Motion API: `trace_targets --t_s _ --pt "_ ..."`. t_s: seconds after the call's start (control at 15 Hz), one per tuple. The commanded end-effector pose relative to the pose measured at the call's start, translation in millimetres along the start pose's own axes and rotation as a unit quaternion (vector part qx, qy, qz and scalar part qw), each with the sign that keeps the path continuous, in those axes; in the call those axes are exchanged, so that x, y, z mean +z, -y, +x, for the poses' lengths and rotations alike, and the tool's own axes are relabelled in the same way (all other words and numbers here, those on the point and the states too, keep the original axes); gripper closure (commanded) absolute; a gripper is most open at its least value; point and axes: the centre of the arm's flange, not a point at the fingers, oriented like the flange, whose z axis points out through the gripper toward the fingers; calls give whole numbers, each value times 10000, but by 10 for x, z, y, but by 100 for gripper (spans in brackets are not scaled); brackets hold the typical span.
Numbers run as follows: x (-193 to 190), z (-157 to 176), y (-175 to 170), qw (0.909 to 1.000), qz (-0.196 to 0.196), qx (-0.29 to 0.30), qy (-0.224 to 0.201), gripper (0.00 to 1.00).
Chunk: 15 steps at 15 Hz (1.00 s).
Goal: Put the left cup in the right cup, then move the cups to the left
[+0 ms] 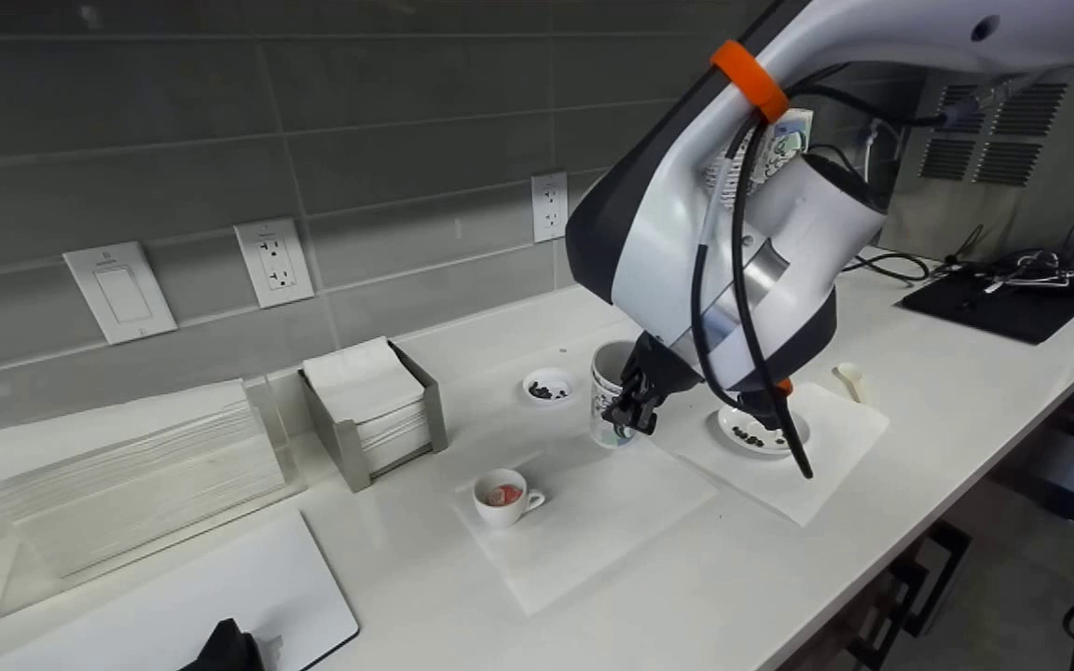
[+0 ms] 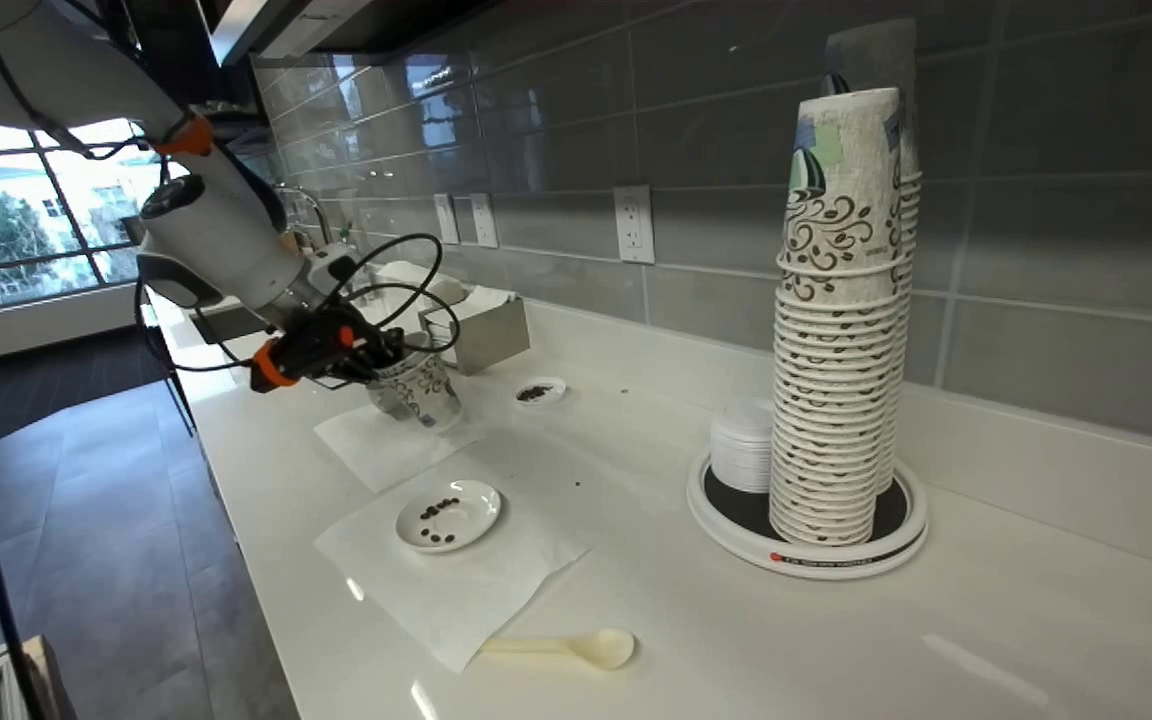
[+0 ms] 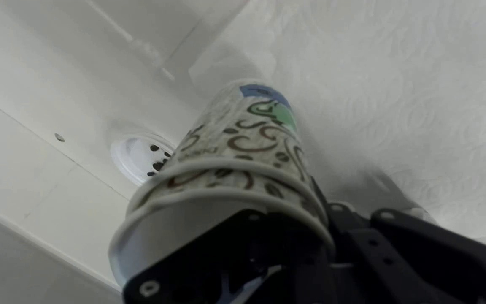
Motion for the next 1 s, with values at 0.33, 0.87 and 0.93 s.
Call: trace_targets --t_s 0.33,0.87,0.93 --pt "-242 937 -134 9998 190 85 77 99" --pt "-117 1427 -198 9987 6 275 423 99" --pt "-70 1450 -209 9983 -7 308 487 99"
